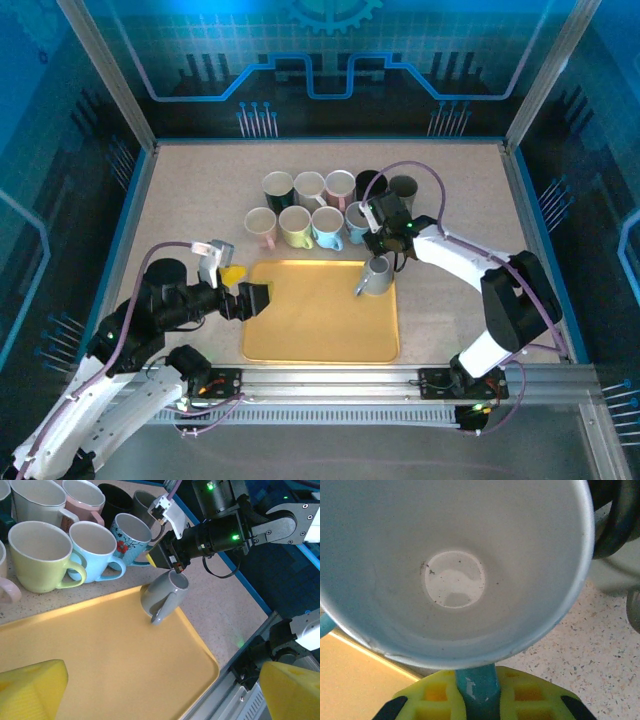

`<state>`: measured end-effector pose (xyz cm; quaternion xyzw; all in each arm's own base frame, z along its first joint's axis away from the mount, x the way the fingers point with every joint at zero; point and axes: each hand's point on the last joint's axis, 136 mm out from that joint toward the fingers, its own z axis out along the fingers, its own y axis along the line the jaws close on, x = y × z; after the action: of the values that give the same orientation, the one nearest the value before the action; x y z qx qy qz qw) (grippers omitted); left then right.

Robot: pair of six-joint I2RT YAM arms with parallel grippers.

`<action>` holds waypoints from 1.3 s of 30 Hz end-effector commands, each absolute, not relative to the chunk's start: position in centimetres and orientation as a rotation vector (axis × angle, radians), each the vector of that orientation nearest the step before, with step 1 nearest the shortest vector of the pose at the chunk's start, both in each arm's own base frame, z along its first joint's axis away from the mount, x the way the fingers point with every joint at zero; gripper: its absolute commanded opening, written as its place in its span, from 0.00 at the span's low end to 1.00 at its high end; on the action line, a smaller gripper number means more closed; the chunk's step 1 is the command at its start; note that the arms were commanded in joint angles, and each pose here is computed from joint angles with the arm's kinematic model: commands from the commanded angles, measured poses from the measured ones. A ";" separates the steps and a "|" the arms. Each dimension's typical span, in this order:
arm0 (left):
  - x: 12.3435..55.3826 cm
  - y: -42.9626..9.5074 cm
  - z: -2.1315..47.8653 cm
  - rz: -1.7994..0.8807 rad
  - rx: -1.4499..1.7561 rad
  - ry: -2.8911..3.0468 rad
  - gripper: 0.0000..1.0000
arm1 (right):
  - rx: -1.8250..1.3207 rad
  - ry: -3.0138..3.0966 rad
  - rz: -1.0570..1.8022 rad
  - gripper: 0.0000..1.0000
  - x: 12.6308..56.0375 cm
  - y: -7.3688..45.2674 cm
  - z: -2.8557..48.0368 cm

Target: Turn the mug right side up

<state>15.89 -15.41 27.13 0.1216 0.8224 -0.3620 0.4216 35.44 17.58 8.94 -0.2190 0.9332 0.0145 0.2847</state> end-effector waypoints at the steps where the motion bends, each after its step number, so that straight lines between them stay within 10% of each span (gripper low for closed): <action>1: 15.7 -15.7 27.4 -0.917 0.349 2.025 0.99 | -0.540 2.442 0.067 0.12 37.2 17.9 10.7; 24: 16.1 -15.6 27.1 -0.896 0.344 2.036 0.99 | -0.514 2.446 0.067 0.42 36.1 16.8 11.9; 39: 18.8 -15.8 24.1 -0.744 0.331 2.211 0.99 | -0.286 2.330 0.218 0.52 29.1 14.8 21.3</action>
<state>18.05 -16.30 23.81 0.1235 0.8627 -0.3213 0.3706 31.38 15.19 21.42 -0.1283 0.9057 0.0712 0.3978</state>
